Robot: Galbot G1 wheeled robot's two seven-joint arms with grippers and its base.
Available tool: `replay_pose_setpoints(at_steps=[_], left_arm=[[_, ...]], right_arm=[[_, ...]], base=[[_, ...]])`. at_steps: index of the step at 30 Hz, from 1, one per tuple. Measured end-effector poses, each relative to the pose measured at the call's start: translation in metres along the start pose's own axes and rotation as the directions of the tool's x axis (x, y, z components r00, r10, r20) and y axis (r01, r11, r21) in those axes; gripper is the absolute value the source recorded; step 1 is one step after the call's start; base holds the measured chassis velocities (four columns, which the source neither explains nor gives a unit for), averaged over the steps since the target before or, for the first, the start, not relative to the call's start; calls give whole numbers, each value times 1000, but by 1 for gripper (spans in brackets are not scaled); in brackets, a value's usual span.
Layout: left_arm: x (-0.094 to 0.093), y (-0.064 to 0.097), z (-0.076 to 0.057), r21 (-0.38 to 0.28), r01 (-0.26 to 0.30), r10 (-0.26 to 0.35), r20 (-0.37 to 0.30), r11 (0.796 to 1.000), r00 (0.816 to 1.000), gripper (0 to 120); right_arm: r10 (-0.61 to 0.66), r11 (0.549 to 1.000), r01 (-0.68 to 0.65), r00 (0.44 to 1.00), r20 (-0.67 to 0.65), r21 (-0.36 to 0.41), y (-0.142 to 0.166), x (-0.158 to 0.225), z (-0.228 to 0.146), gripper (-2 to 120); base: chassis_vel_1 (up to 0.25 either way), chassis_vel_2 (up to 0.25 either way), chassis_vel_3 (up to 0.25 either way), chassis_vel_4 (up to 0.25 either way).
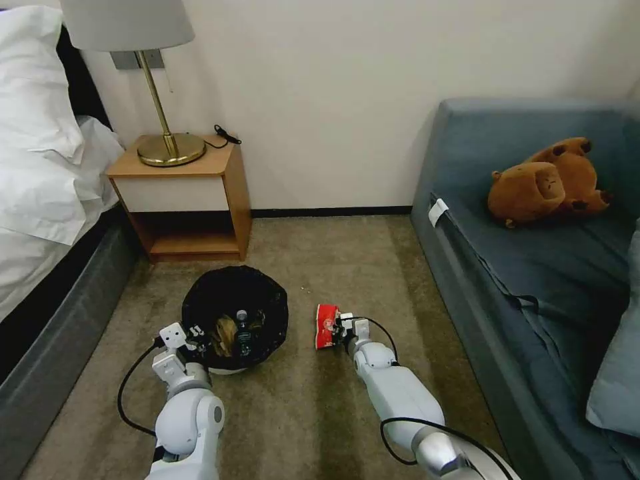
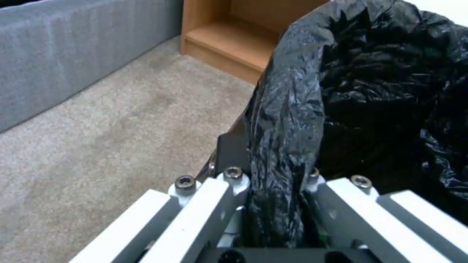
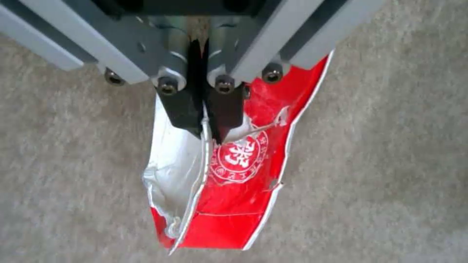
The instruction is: Pick up the trash bin, then pick up the garbage on the floor and place it into the trash bin.
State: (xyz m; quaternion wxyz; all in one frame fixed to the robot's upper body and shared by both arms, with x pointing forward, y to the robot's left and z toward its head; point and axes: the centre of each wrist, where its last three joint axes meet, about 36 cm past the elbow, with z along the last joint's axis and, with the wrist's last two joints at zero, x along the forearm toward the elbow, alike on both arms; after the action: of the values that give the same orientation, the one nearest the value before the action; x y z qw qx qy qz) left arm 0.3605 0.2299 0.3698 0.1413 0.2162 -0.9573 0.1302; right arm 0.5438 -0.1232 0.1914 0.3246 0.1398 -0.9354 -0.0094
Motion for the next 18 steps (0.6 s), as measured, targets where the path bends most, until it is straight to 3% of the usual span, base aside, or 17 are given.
replay_pose_setpoints(at_steps=[13,18], left_arm=[[-9,-3,7,1,1,-1,-17,1000,1000,4],[-12,-6,8,3,-4,4,-19,1000,1000,4]], right_arm=[[5,1000,-1,966,259,-15,15,37,-59,0],[-11,1000,2,898,441,21,34,59,-93,0]], base=[[0,0,0,0],[0,0,0,0]])
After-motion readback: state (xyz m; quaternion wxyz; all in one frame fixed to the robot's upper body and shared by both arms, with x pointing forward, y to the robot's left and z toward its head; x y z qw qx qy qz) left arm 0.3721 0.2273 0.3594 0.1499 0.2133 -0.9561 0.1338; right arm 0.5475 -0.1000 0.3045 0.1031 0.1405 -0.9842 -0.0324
